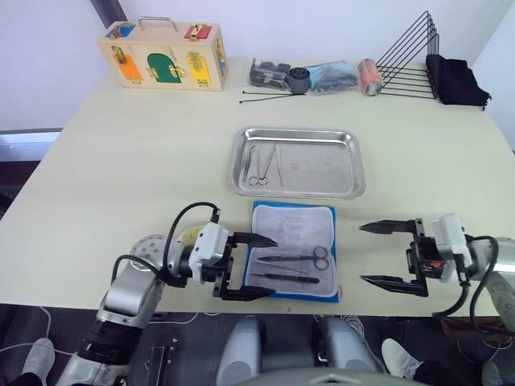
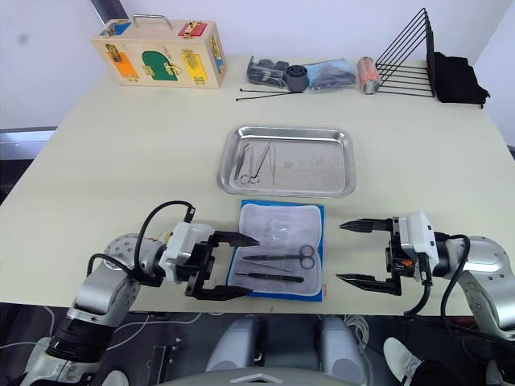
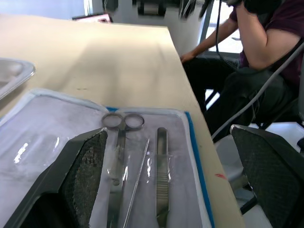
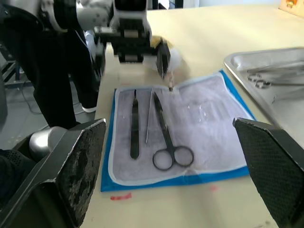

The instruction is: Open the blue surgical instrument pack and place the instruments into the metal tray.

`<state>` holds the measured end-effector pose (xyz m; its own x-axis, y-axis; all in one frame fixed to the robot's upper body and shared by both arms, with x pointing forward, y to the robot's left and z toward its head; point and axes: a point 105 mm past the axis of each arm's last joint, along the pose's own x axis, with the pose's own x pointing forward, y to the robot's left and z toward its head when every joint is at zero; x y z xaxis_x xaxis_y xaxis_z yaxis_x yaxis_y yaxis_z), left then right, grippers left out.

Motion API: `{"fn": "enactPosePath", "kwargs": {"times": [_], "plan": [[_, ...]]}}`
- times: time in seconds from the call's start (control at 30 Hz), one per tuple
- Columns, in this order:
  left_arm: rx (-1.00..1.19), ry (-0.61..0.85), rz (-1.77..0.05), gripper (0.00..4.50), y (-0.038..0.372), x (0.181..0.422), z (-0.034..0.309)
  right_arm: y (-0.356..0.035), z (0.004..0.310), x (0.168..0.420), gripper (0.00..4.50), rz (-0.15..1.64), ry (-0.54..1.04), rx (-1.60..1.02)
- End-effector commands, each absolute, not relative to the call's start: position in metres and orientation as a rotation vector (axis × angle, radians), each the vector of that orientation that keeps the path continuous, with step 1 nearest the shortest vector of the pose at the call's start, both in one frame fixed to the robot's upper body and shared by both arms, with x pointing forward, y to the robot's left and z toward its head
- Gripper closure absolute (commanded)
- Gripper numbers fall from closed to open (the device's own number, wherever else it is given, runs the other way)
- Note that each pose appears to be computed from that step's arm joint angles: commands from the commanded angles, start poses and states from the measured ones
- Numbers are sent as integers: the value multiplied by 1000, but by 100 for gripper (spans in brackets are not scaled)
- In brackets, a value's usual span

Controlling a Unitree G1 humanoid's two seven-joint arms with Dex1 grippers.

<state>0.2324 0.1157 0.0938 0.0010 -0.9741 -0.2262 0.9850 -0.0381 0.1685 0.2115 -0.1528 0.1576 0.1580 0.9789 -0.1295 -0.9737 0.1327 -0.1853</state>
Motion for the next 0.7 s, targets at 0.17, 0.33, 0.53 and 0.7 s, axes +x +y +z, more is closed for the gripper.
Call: {"fn": "enactPosePath", "kwargs": {"times": [0.17, 0.33, 0.53, 0.7], "plan": [[404, 19, -1622, 8, 127, 237, 86, -152, 178, 204, 0, 1432, -55, -274], [452, 59, -1633, 8, 137, 245, 77, -150, 181, 203, 0, 1436, -59, -283], [486, 69, -1644, 8, 137, 257, 73, -144, 182, 202, 0, 1447, -69, -275], [480, 100, -1695, 8, 138, 254, 68, -141, 183, 202, 0, 1447, -70, -270]]}}
